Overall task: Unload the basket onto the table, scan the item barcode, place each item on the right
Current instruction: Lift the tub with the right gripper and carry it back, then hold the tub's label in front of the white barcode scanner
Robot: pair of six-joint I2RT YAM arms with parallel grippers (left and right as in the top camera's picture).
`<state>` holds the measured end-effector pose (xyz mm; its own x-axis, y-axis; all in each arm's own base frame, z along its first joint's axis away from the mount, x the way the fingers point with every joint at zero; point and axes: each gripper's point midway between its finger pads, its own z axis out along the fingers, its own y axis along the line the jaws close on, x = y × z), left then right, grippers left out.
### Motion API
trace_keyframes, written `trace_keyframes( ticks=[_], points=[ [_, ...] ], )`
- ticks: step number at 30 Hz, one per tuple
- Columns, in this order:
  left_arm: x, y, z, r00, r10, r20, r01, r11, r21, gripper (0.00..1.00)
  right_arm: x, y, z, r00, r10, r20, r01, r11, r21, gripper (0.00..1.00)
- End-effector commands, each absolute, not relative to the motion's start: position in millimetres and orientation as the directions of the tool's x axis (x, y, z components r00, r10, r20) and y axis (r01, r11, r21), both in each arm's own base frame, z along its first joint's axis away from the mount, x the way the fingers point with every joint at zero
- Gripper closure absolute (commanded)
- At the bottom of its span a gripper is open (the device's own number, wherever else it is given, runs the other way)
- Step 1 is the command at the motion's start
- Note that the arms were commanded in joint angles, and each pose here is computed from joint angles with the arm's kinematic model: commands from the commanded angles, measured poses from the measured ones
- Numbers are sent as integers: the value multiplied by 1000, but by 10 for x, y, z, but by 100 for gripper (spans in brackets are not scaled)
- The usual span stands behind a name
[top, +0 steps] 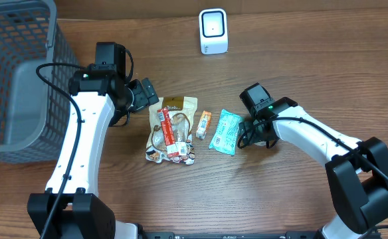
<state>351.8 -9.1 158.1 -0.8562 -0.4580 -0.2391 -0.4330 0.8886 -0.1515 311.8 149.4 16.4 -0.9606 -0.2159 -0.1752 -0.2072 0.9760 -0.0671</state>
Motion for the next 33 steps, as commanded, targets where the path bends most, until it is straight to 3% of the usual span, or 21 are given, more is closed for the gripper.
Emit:
trace_keyframes(
  ticks=[1, 6, 15, 22, 33],
  points=[
    [3524, -78, 1659, -858, -440, -264, -413, 898, -153, 0, 3200, 1499, 237, -959, -202, -197, -193, 979, -63, 23],
    [3524, -78, 1659, -858, -440, -264, -413, 898, -153, 0, 3252, 1523, 295, -957, -200, -211, -192, 980, -59, 40],
    [3524, -80, 1659, -859, -439, -264, -412, 898, -153, 0, 3385, 1595, 939, -935, -189, -301, -189, 982, -30, 54],
    [3524, -80, 1659, -859, -439, -264, -412, 898, -153, 0, 3322, 1613, 1583, -890, -163, -425, -198, 979, 38, 54],
    [3524, -80, 1659, -859, -439, -264, -412, 898, -153, 0, 3279, 1596, 2306, -893, -99, -439, -199, 962, 188, 51]
  ],
)
